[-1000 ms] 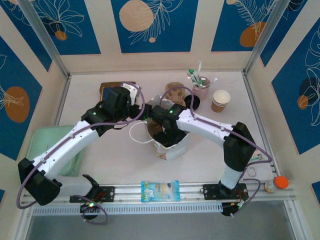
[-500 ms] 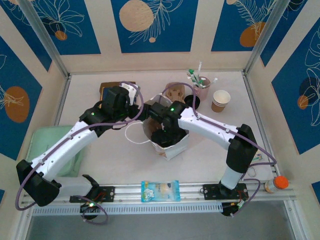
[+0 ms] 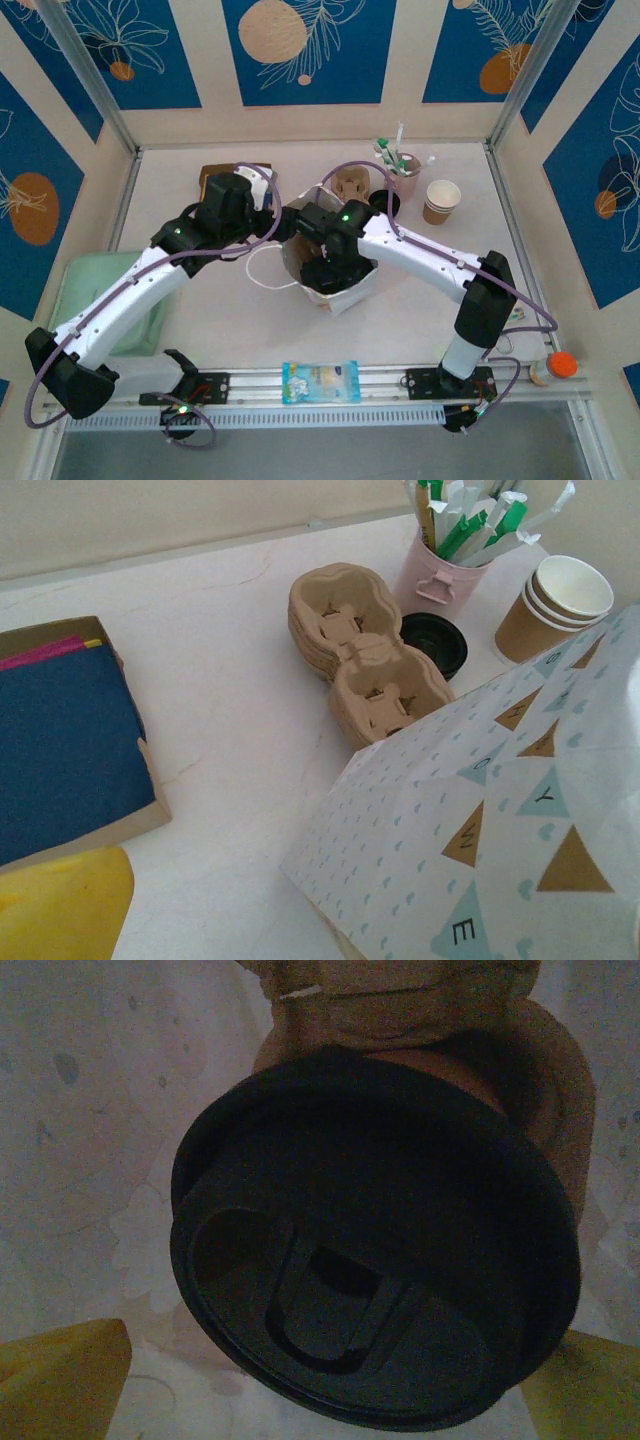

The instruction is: Pack the takeout coffee

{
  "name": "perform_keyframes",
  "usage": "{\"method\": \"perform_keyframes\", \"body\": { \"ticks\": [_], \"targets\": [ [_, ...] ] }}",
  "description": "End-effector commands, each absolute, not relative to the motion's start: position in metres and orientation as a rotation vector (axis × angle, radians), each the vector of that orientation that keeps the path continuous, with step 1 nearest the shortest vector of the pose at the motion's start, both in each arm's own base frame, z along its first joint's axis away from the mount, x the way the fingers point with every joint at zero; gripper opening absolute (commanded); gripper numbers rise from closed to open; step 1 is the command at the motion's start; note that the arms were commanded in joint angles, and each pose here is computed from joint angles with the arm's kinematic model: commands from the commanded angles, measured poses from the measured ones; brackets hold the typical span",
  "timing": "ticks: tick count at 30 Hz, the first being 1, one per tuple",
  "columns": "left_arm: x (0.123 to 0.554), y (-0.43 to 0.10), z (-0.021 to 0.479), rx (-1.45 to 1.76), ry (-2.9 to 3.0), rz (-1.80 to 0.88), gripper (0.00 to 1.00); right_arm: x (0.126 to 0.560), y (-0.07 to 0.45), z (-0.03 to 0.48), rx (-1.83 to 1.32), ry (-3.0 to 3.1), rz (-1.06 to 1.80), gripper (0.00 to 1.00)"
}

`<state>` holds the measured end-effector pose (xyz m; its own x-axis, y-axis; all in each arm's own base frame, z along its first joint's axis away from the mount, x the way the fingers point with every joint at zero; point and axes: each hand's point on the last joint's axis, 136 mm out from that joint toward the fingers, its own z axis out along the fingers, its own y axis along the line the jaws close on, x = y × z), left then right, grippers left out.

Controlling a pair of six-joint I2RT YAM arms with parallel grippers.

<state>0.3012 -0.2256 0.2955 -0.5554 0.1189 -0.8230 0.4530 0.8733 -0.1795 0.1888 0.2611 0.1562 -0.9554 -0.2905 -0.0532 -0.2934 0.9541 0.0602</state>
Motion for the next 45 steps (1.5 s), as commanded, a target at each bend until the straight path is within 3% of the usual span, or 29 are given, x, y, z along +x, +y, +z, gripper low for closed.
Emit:
{"method": "perform_keyframes", "body": {
  "ticks": [1,31,45],
  "targets": [
    [0.292,-0.234,0.309,0.456,2.105,-0.543,1.0,0.193,0.265,0.172,-0.439,3.006,0.147,0.99],
    [0.288,-0.226,0.314,0.421,2.091,-0.533,1.0,0.191,0.269,0.199,-0.467,2.957,0.253,0.99],
    [0.283,-0.224,0.324,0.395,2.072,-0.568,1.0,0.186,0.262,0.235,-0.477,2.881,0.29,0.99]
  ]
}}
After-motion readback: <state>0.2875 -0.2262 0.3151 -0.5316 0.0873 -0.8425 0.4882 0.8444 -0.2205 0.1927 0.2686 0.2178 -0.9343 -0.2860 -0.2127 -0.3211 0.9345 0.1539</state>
